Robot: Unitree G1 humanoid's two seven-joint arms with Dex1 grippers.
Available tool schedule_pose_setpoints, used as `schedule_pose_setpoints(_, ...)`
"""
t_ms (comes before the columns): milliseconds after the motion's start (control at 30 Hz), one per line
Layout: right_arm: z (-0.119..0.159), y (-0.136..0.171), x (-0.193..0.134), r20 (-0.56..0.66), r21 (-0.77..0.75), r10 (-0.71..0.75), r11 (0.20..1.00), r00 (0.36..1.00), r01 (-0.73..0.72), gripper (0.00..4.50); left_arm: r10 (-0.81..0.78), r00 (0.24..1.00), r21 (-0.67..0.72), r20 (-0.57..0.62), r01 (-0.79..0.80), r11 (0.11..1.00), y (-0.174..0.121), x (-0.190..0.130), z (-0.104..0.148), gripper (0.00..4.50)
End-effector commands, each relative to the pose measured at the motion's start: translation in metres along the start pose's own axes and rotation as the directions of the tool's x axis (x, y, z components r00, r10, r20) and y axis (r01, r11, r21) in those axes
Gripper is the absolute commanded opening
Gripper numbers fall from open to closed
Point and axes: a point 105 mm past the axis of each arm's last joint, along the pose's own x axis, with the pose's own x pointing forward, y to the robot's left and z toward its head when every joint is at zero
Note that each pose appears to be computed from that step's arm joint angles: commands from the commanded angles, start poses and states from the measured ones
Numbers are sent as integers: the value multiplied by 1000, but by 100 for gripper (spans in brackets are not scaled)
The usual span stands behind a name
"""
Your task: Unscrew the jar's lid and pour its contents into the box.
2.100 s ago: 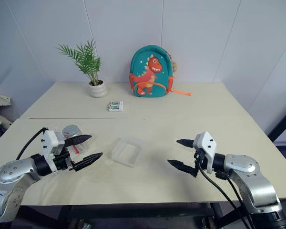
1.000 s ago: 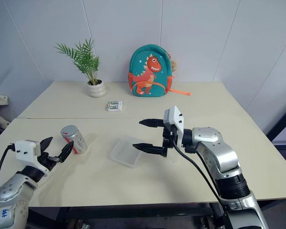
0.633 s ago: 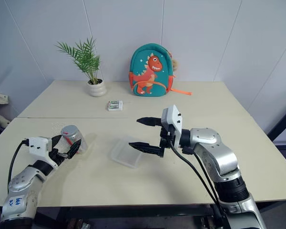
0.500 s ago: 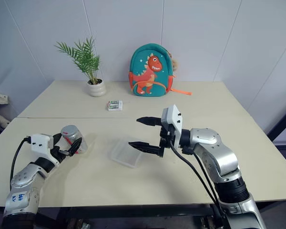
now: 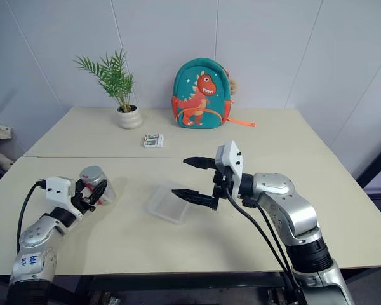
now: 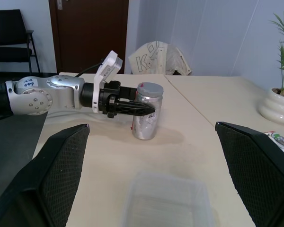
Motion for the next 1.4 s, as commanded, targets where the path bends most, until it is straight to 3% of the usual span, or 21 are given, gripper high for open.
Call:
schedule_pose_setpoints(33,14,5,2,47,-30,13,999,999,-12,450,-20,1000,9,13,20,1000,-4,2,3,222)
schedule_pose_setpoints(133,18,4,3,62,-21,9,1000,998,-8,450,-67,997,-10,38,67,998,-12,4,11,222)
schedule_pose_setpoints(267,26,5,9,79,-8,11,1000,997,-10,450,-231,968,22,97,230,973,-42,9,43,222)
schedule_pose_setpoints(467,45,27,29,79,-17,88,996,993,-87,450,-575,817,147,43,564,813,-99,-2,72,222)
schedule_pose_setpoints(567,46,32,39,70,12,92,996,993,-93,450,-650,759,165,30,638,752,-113,-3,82,222)
schedule_pose_setpoints(867,29,18,63,-14,130,-16,991,1000,18,450,-755,654,161,41,742,651,-143,8,90,222)
schedule_pose_setpoints(1400,12,-1,65,-75,140,-108,983,991,118,450,-764,638,139,94,752,645,-151,13,98,222)
